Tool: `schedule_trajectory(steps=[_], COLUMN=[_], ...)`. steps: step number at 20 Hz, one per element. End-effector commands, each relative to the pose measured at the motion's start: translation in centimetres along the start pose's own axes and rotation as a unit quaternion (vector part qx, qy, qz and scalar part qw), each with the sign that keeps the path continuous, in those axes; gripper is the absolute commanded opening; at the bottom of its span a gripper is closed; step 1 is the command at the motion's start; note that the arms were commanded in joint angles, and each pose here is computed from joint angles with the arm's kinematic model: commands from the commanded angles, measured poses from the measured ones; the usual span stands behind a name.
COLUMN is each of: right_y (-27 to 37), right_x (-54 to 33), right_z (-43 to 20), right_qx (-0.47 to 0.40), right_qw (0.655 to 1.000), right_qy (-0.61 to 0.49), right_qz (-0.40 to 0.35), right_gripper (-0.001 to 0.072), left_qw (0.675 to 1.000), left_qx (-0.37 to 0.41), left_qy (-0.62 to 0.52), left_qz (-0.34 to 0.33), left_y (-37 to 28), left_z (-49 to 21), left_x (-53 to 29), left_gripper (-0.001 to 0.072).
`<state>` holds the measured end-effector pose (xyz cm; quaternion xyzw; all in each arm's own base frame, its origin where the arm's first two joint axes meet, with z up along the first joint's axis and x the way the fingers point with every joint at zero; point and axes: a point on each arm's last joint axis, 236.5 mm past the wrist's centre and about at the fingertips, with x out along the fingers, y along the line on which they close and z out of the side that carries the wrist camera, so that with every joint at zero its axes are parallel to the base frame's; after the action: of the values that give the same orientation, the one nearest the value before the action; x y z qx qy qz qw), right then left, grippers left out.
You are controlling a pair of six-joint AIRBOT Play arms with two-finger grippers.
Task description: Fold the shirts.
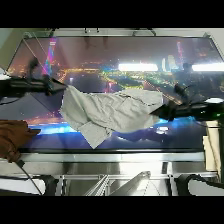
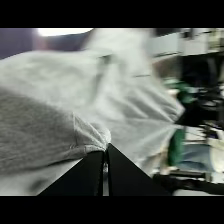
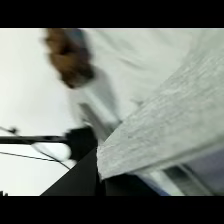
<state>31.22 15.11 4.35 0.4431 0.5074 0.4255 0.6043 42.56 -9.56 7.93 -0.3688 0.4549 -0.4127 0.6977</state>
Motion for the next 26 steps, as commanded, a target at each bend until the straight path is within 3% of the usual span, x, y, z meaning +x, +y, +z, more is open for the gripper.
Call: schedule_trajectory(steps=[1, 4, 7, 10, 12, 14, 16, 17, 21, 24, 26], right_y=[17.0, 29.4, 36.0, 40.2, 40.6, 36.4, 28.1, 25.0, 11.5, -0.1, -6.5], right_x=[-6.5, -12.5, -13.6, -12.7, -11.6, -11.6, -14.1, -14.8, -13.3, -12.4, -12.0], right_z=[0.1, -3.7, -8.1, -11.1, -11.5, -7.4, -1.5, 0.4, 7.7, 12.8, 15.0], right_qx=[-0.213, -0.4, -0.525, -0.578, -0.583, -0.528, -0.412, -0.38, -0.237, -0.133, -0.082], right_qw=[0.95, 0.852, 0.783, 0.738, 0.736, 0.773, 0.813, 0.822, 0.879, 0.889, 0.89], right_qy=[-0.1, -0.211, -0.275, -0.331, -0.337, -0.35, -0.371, -0.371, -0.355, -0.353, -0.358], right_qz=[0.205, 0.264, 0.189, 0.109, 0.07, -0.036, -0.181, -0.206, -0.211, -0.258, -0.271], right_gripper=[0.0013, 0.0014, 0.0015, 0.0014, 0.0014, 0.0014, 0.0013, 0.0013, 0.0013, 0.0013, 0.0014], left_qw=[0.969, 0.899, 0.834, 0.796, 0.803, 0.851, 0.9, 0.916, 0.972, 0.989, 0.994], left_qx=[0.154, 0.316, 0.433, 0.484, 0.495, 0.459, 0.376, 0.337, 0.208, 0.112, 0.062], left_qy=[-0.056, -0.155, -0.249, -0.282, -0.26, -0.228, -0.223, -0.215, -0.09, -0.008, 0.007], left_qz=[-0.182, -0.262, -0.233, -0.229, -0.209, -0.114, -0.006, 0.022, 0.065, 0.101, 0.089], left_y=[-17.3, -31.3, -39.9, -45.4, -46.4, -43.0, -36.8, -33.5, -17.3, -3.4, 3.4], left_z=[-1.1, -5.0, -10.2, -15.2, -16.2, -13.2, -8.2, -6.1, 0.2, 3.8, 6.0], left_x=[-7.1, -14.2, -18.1, -18.7, -17.3, -15.6, -14.9, -14.5, -6.9, 0.4, 3.4], left_gripper=[0.0014, 0.0014, 0.0014, 0.0014, 0.0014, 0.0015, 0.0016, 0.0015, 0.0016, 0.0012, 0.0002])
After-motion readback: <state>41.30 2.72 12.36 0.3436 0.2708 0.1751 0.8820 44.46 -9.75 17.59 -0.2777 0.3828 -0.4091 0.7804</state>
